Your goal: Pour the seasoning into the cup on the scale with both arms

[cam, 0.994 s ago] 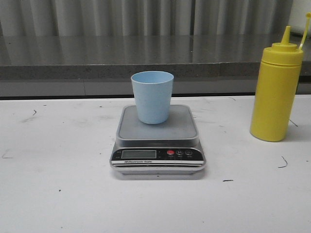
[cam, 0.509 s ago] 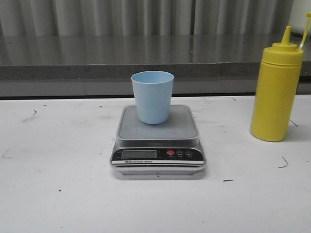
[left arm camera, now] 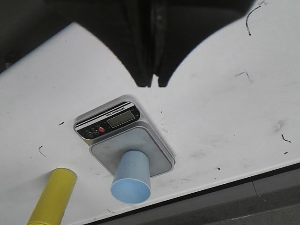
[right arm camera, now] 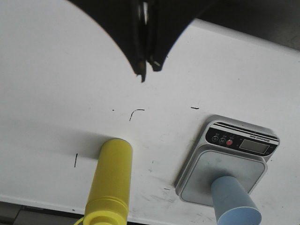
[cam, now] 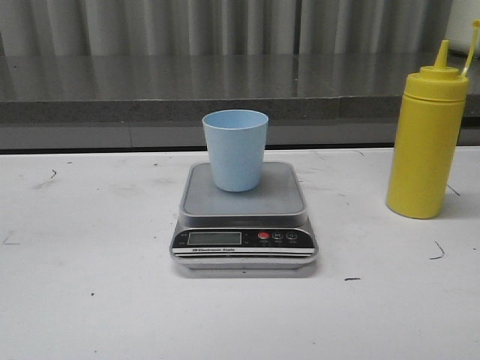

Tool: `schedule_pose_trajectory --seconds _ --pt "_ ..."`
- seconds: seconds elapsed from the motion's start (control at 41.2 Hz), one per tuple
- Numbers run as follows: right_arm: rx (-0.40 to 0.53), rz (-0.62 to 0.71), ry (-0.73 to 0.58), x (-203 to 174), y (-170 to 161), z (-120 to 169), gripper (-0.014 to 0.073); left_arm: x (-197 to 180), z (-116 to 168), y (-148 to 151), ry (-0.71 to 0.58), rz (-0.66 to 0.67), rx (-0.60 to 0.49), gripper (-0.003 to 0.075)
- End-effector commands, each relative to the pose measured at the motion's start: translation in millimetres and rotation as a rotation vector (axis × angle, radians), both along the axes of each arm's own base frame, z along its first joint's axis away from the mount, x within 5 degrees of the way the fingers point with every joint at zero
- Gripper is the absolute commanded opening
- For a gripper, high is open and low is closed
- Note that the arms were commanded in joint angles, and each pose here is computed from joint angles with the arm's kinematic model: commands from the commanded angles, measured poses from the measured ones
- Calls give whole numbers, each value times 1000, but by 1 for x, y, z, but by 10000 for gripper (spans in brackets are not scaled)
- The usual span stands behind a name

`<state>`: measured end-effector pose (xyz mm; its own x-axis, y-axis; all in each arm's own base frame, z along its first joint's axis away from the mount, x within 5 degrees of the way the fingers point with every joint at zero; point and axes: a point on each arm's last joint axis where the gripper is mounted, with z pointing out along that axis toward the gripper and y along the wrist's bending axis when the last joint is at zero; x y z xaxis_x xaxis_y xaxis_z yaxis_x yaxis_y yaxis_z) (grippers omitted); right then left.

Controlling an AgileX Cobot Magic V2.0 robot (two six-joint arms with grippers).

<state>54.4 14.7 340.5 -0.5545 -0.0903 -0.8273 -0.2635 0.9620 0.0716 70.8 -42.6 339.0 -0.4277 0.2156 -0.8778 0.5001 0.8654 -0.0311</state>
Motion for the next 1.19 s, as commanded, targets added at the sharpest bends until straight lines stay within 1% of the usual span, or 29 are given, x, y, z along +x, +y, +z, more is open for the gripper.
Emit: schedule_pose_trajectory --seconds 0.0,0.145,0.218,0.267,0.364,0.509,0.606,0.655,0.752,0.8,1.164 --pt "19 10 -84 2 1 14 -68 3 12 -2 -88 -8 -57 -20" --pt "19 10 -84 2 1 14 -68 4 -4 2 -80 48 -57 -20" --pt "19 10 -84 2 1 14 -68 5 -15 7 -114 105 -66 -20" --pt "19 10 -84 2 1 14 -68 5 -22 13 -165 156 -75 -20" --pt "19 10 -84 2 1 14 -68 -1 -41 21 -293 232 -137 -20" --pt "19 10 -84 2 1 14 -68 -7 -81 29 -486 326 -208 -20" --pt "19 10 -84 2 1 14 -68 -13 -105 34 -569 389 -280 -20" --pt "19 10 -84 2 1 14 -68 -15 -115 36 -583 419 -307 -20" --pt "19 10 -84 2 1 14 -68 -17 -125 38 -610 451 -324 -20" --pt "18 10 -83 2 1 14 -68 -16 -128 38 -587 454 -316 -20" --pt "18 10 -83 2 1 14 -68 -16 -131 38 -557 455 -305 -20"
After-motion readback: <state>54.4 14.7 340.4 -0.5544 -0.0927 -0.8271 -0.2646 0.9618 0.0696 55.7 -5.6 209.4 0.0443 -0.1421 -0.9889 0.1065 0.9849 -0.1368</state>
